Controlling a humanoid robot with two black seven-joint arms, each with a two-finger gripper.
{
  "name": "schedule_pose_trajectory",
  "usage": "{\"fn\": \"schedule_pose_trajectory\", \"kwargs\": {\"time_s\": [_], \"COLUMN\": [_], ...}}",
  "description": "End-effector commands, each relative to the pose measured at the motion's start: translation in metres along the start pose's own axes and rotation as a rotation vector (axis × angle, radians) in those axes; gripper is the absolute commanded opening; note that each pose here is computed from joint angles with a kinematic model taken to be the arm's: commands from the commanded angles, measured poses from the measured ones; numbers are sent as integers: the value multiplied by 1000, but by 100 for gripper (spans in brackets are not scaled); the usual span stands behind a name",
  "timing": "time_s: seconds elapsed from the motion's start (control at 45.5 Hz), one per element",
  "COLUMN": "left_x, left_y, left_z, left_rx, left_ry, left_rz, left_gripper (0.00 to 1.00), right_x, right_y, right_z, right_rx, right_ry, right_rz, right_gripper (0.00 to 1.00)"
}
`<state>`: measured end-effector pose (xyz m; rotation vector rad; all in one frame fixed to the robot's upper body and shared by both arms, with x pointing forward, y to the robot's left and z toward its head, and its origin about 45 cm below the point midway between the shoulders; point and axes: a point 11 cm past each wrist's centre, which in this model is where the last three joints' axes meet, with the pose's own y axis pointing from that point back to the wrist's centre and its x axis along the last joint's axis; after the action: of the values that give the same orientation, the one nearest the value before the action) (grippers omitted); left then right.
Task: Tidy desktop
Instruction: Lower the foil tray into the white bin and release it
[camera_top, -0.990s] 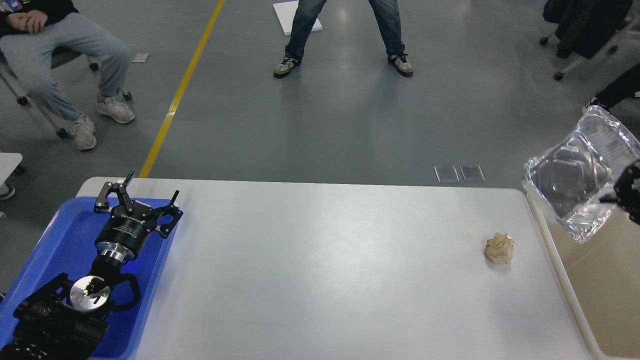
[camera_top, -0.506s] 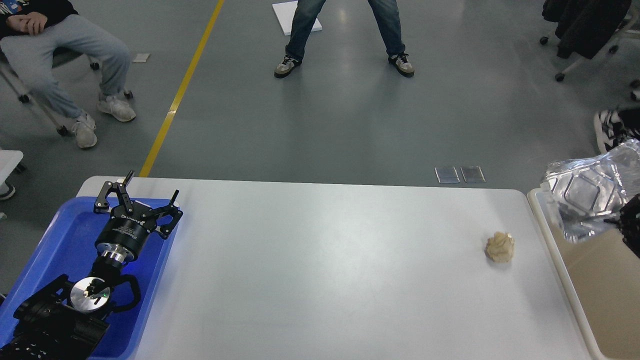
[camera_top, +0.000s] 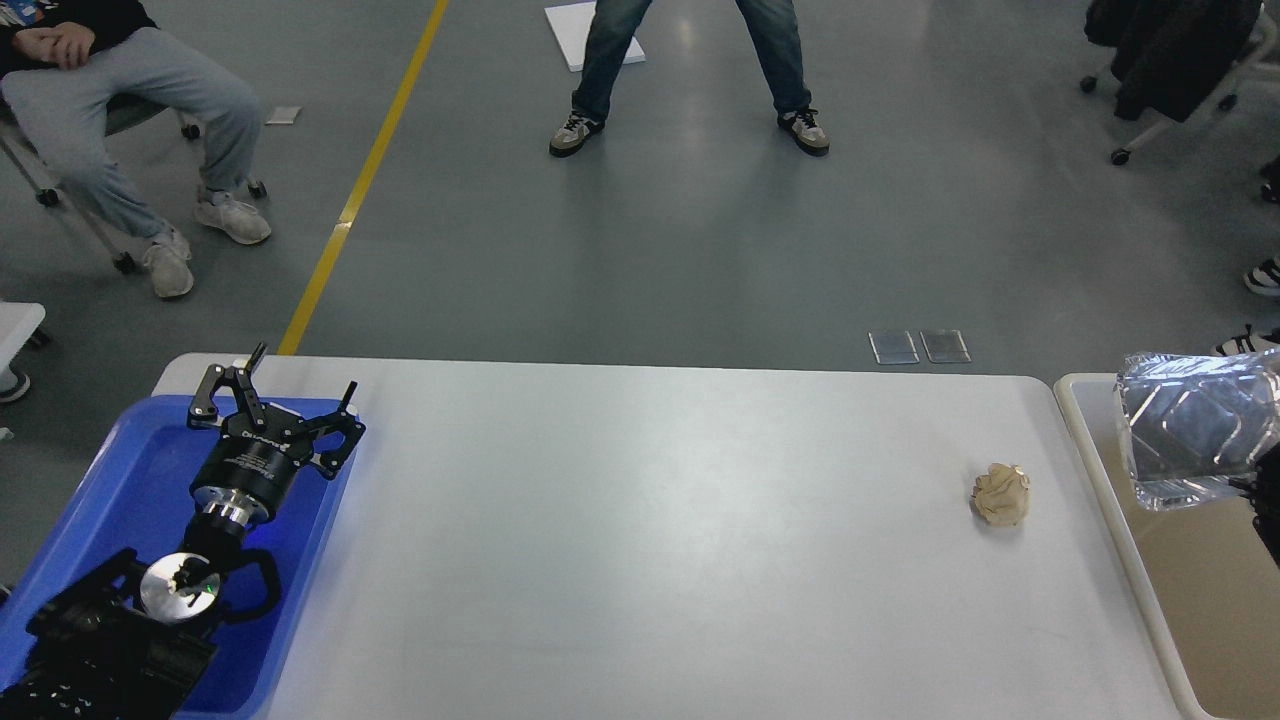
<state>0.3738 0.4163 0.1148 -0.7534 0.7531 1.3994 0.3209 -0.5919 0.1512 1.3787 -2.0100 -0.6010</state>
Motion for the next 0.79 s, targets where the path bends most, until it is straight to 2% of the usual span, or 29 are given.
{"fn": "schedule_pose_trajectory", "kwargs": {"time_s": [0.0, 0.176, 0.506, 0.77], "left_x": [0, 0, -1, 0], "left_y": [0, 0, -1, 0], "left_z": [0, 0, 0, 0], "left_rx": [0, 0, -2, 0], "left_ry": [0, 0, 1, 0], "left_rz": [0, 0, -1, 0], "left_gripper": [100, 100, 100, 100], "right_x": [16, 21, -8, 4], "right_y": [-6, -10, -23, -18], "right_z": [20, 28, 57, 76], "right_rx": [0, 0, -33, -63], "right_ry": [-44, -38, -12, -29], "right_rz": [122, 213, 240, 305], "right_gripper": [0, 0, 0, 0]}}
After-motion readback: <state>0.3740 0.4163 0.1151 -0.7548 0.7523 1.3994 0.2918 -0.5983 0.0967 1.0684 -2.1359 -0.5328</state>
